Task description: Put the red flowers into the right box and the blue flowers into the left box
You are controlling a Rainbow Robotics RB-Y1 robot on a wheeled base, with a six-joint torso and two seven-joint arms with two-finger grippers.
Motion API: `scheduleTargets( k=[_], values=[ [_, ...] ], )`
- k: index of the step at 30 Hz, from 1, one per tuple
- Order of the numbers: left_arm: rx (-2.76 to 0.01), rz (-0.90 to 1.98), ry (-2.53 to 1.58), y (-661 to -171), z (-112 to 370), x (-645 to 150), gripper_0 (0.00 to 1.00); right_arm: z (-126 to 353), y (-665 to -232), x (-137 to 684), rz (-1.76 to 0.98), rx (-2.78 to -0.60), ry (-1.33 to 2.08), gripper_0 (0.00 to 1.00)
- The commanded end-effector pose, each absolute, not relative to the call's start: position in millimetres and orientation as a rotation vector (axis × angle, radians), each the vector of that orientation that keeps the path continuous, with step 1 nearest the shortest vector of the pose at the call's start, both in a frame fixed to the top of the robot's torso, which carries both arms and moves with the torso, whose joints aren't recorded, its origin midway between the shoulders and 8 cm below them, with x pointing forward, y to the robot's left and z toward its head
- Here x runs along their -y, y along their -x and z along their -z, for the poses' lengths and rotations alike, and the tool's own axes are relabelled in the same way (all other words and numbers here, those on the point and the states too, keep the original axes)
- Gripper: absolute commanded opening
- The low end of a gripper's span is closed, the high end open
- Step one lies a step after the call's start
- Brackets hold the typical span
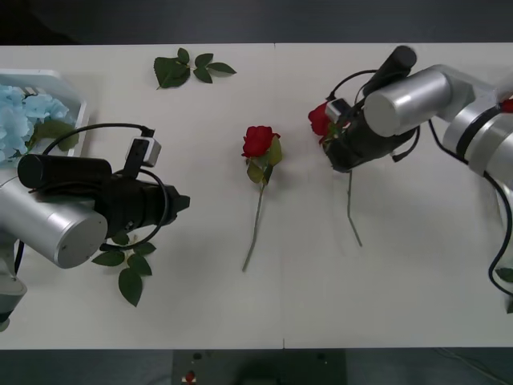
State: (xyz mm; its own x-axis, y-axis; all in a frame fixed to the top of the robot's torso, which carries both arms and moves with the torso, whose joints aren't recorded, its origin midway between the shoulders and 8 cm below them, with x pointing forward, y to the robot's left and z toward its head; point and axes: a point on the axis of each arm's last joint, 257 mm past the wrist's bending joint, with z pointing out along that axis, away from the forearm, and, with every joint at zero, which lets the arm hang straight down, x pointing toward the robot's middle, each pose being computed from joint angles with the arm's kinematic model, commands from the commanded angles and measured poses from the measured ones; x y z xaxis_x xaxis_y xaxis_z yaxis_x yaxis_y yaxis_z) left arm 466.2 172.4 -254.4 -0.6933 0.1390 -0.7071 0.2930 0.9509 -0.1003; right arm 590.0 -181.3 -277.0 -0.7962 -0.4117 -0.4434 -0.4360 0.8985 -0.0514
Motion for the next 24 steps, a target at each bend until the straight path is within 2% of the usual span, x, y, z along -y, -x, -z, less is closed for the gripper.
scheduleTargets(
  k=[1, 11, 18, 22, 24],
  values=[
    [-2.304, 0.283, -0.376, -471, 251, -150, 0.80, 200, -617, 259, 0.034, -2.572, 0.507, 0.00],
    [-2.198, 0.411, -0.508, -476, 253, -61, 0.80, 109, -609, 457, 0.386, -2.526, 0.247, 0.00],
    [-2.116, 0.464, -0.580, -486, 257, -13, 0.80, 94, -590, 559, 0.706, -2.499, 0.180, 0.00],
    [-2.086, 0.468, -0.595, -495, 258, 0, 0.80, 101, -584, 599, 0.881, -2.467, 0.192, 0.00],
    [-2.074, 0.467, -0.599, -499, 259, 4, 0.83, 110, -580, 616, 0.952, -2.454, 0.196, 0.00]
  ],
)
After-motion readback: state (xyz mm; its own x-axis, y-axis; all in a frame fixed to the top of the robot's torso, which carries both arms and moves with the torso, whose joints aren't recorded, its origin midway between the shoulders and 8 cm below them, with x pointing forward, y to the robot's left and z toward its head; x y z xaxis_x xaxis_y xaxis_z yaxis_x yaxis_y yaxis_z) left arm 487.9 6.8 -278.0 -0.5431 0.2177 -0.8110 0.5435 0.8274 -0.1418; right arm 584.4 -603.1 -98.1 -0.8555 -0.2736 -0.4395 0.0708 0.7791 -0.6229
